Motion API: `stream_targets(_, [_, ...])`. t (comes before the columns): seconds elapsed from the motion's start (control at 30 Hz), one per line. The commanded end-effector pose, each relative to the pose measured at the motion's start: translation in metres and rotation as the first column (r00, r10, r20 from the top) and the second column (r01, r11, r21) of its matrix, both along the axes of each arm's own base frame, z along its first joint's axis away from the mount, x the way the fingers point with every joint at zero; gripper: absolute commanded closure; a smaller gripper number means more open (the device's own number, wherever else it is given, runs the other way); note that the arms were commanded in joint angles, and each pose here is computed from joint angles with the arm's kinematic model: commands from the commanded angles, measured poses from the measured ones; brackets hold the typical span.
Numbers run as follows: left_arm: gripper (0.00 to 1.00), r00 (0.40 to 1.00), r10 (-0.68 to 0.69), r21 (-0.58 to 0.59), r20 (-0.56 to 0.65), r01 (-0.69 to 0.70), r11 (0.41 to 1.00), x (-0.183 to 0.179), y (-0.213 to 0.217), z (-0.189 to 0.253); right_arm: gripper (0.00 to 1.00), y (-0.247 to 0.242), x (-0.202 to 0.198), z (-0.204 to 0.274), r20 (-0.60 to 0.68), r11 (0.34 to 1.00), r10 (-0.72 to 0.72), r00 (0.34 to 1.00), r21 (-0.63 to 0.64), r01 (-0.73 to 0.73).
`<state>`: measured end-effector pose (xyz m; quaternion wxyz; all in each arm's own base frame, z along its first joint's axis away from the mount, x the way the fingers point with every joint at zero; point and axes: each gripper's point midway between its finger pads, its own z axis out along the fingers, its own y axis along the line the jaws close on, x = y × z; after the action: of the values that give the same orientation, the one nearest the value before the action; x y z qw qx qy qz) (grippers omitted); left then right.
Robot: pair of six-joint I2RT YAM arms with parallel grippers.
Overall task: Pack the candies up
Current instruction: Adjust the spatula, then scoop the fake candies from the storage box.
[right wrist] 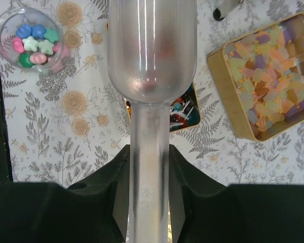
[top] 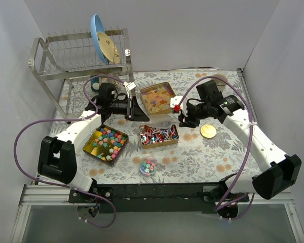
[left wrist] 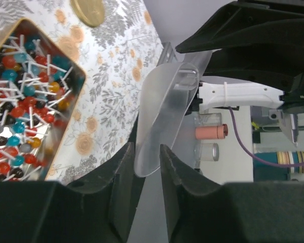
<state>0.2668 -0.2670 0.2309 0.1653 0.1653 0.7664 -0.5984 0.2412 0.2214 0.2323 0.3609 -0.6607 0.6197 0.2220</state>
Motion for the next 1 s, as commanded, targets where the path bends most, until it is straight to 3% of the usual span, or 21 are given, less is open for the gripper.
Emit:
stream_targets(0.0, [0.64,0.991,0.130,0.088,0.037,-0.133,0.987,0.015,0.018,-0.008,0.99,-0.009,0.004,0.003,-0.015,0.997,-0.020,1.000,-0.070,0.019])
stream_targets(0.03, [0.58,0.987,0.157,0.112,0.042,-0.160,0.981,0.018,0.022,-0.012,0.99,-0.015,0.009,0.003,0.009,0.993,-0.026,1.000,-0.111,0.027])
stream_targets(0.13, [0.51,0.971,0.231,0.197,0.066,-0.240,0.951,0.017,0.035,-0.029,0.99,-0.029,0.017,0.004,0.060,0.974,0.045,0.997,-0.224,-0.031])
stream_targets(0.27, [0.48,0.942,0.331,0.330,0.056,-0.330,0.884,0.019,0.054,-0.059,0.99,-0.051,0.029,0.001,0.058,0.906,0.137,0.989,-0.411,-0.102])
stream_targets(0.33, [0.50,0.926,0.366,0.383,0.088,-0.371,0.846,0.024,0.063,-0.070,0.99,-0.064,0.042,-0.011,0.047,0.860,0.116,0.992,-0.504,-0.077])
stream_targets(0.43, [0.56,0.891,0.436,0.464,0.129,-0.443,0.768,0.030,0.081,-0.083,0.99,-0.075,0.063,-0.017,0.081,0.791,0.156,0.984,-0.607,-0.076])
stream_targets(0.53, [0.69,0.869,0.478,0.519,0.129,-0.470,0.714,0.029,0.092,-0.095,0.99,-0.081,0.085,-0.018,0.109,0.734,0.161,0.981,-0.678,-0.045])
stream_targets(0.6, [0.86,0.866,0.484,0.532,0.124,-0.470,0.704,0.027,0.094,-0.102,0.99,-0.080,0.092,-0.017,0.125,0.707,0.180,0.976,-0.706,-0.040])
stream_targets(0.7, [1.00,0.869,0.486,0.548,0.092,-0.452,0.704,0.027,0.093,-0.114,0.99,-0.080,0.104,-0.017,0.145,0.653,0.199,0.969,-0.758,-0.021])
stream_targets(0.97, [1.00,0.852,0.518,0.564,0.069,-0.462,0.684,0.036,0.086,-0.130,0.99,-0.069,0.107,-0.019,0.170,0.511,0.269,0.948,-0.860,0.009])
